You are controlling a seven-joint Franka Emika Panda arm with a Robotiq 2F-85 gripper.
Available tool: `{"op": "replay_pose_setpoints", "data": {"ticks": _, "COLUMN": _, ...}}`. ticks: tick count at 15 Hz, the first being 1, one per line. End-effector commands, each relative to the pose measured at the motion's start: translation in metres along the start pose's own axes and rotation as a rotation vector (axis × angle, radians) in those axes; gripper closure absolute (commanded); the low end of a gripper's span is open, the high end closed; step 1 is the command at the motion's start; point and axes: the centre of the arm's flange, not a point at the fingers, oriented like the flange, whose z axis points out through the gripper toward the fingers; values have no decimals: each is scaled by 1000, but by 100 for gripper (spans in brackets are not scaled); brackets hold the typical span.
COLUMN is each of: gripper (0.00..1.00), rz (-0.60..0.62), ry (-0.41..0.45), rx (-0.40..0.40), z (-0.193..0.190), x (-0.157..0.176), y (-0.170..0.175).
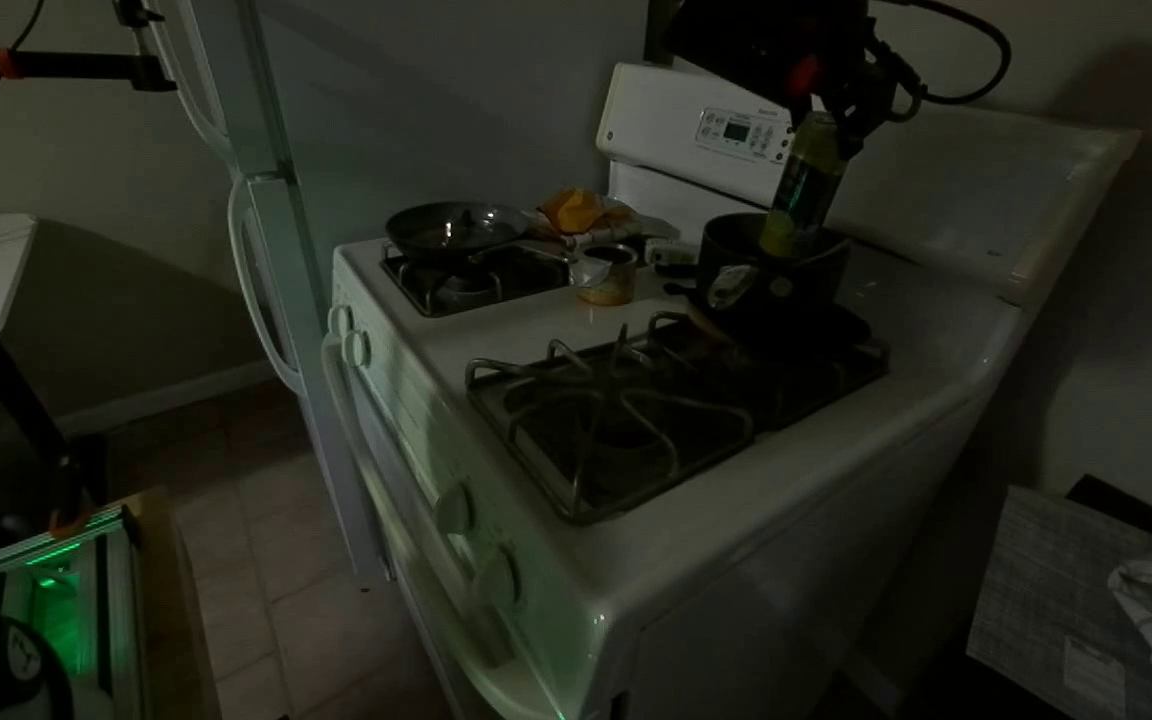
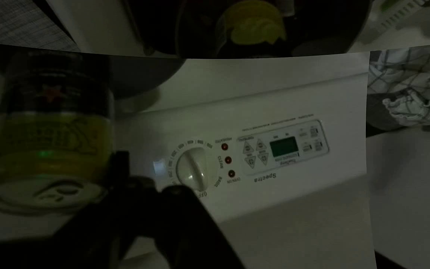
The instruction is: Put the yellow bottle into the pot
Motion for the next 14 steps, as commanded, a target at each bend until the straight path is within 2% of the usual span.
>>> {"op": "replay_pose_setpoints", "data": {"ticks": 1, "gripper": 62, "rz": 7, "ry": 35, "rx": -28, "z": 5, "x": -2, "y": -1}}
{"op": "replay_pose_setpoints", "data": {"ticks": 7, "gripper": 62, "rz": -45, "ry": 5, "rx": -100, "z": 22, "x": -8, "y": 0}}
{"op": "replay_pose_setpoints", "data": {"ticks": 14, "gripper": 62, "rz": -105, "ry": 20, "rx": -110, "z": 33, "x": -14, "y": -14}}
